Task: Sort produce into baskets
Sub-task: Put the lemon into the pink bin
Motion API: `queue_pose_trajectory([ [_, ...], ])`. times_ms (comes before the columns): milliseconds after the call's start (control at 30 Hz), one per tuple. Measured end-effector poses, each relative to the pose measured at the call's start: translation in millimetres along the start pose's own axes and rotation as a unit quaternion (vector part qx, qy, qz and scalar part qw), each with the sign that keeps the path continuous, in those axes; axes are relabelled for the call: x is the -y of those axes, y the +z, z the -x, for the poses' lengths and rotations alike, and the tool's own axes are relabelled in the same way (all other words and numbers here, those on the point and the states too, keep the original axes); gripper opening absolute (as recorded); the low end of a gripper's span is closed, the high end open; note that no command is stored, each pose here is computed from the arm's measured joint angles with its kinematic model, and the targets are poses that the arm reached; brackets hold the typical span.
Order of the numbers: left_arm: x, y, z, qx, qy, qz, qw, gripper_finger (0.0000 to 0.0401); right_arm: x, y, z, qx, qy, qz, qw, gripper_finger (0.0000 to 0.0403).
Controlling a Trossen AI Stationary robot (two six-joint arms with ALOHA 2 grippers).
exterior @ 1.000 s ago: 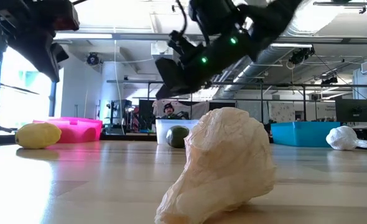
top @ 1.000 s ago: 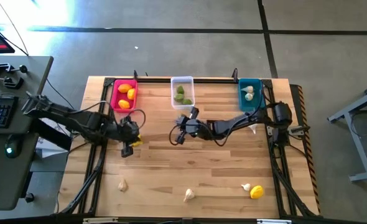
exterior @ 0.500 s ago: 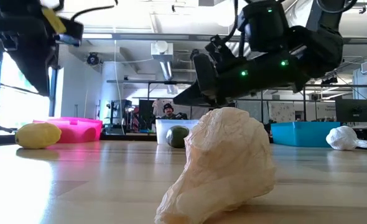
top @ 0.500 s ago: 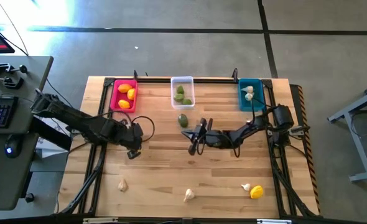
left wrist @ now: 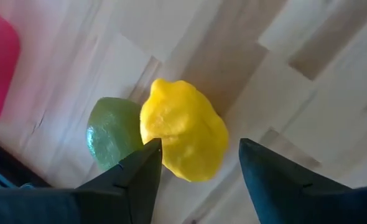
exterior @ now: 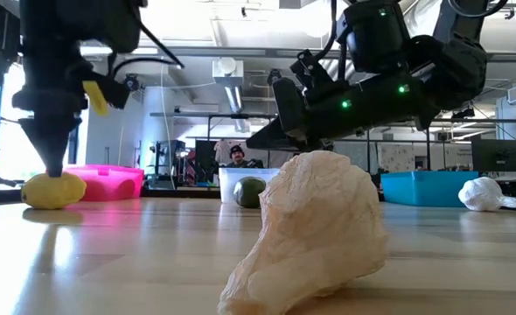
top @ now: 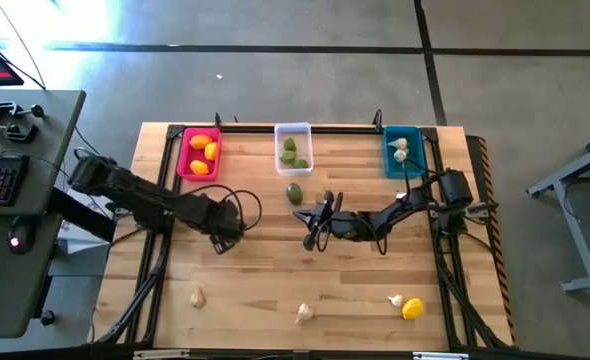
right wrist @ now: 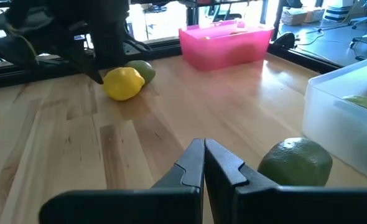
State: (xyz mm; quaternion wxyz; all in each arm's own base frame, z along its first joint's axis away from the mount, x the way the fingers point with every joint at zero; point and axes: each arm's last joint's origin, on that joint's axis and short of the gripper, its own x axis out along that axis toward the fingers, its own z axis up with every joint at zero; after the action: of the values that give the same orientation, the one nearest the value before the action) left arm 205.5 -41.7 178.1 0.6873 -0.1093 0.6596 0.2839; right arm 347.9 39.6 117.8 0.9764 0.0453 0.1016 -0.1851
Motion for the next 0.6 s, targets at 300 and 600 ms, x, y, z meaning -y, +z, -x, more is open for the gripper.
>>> queue_pose_trajectory([
  [300,1.0,9.7,-16.7,-0.02,0.039,-0.018,0.999,0.02,0.1,-0.2,0.0,-0.001,0.0,0.001,1.0,0.0],
  [600,3.5,11.1,-18.2,-0.014,0.037,-0.069,0.997,0.014,0.1,-0.9,-0.1,-0.005,-0.001,0.003,1.0,0.0],
])
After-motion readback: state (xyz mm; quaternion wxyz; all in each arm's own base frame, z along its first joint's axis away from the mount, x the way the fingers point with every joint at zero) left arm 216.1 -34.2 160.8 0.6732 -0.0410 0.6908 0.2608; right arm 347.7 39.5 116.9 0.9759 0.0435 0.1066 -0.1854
